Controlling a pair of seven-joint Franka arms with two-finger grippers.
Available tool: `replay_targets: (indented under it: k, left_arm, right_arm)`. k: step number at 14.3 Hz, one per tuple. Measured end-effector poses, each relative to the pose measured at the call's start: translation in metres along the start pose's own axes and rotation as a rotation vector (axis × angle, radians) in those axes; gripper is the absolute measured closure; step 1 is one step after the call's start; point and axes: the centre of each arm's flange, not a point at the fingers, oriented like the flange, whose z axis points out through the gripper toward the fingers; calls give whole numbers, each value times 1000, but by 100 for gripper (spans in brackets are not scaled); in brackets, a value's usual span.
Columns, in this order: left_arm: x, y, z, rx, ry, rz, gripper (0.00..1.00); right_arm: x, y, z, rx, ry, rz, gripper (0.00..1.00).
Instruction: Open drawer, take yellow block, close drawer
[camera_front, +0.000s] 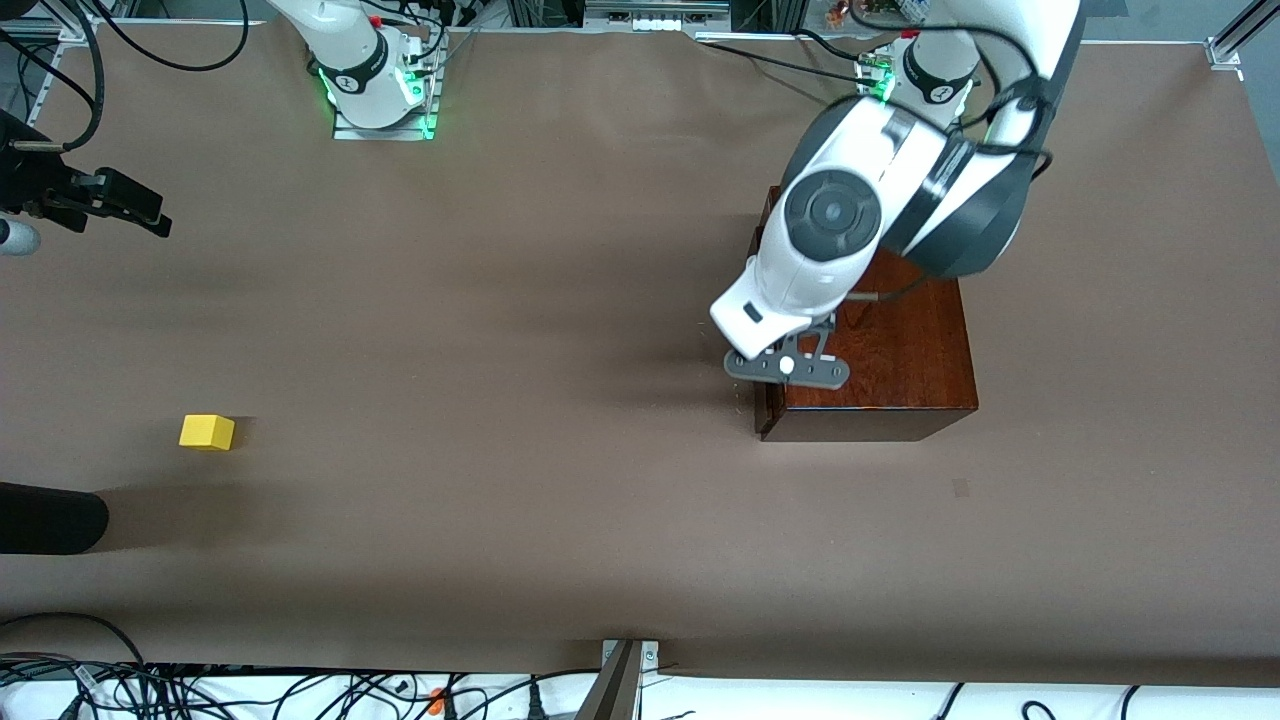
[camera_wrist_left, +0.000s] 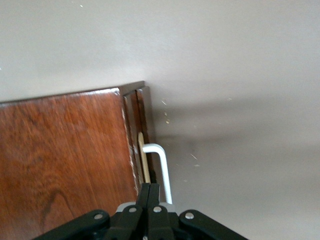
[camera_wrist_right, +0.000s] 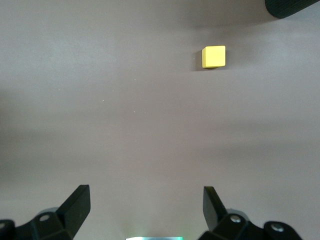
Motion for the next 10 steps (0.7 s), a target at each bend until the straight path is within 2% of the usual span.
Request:
replay_targets:
  k: [2, 4, 7, 10]
  left_arm:
    - [-1, -3, -4, -7, 0, -7, 99]
    - [6, -32, -8, 1, -26, -2, 99]
    - [15, -124, -40, -9, -44, 41, 99]
    - [3, -210, -77, -21, -68, 74, 99]
  right_arm:
    - [0, 0, 0, 0, 0, 0, 0]
    - [0, 0, 0, 0, 0, 0, 0]
    - [0, 0, 0, 0, 0, 0, 0]
    - [0, 0, 0, 0, 0, 0, 0]
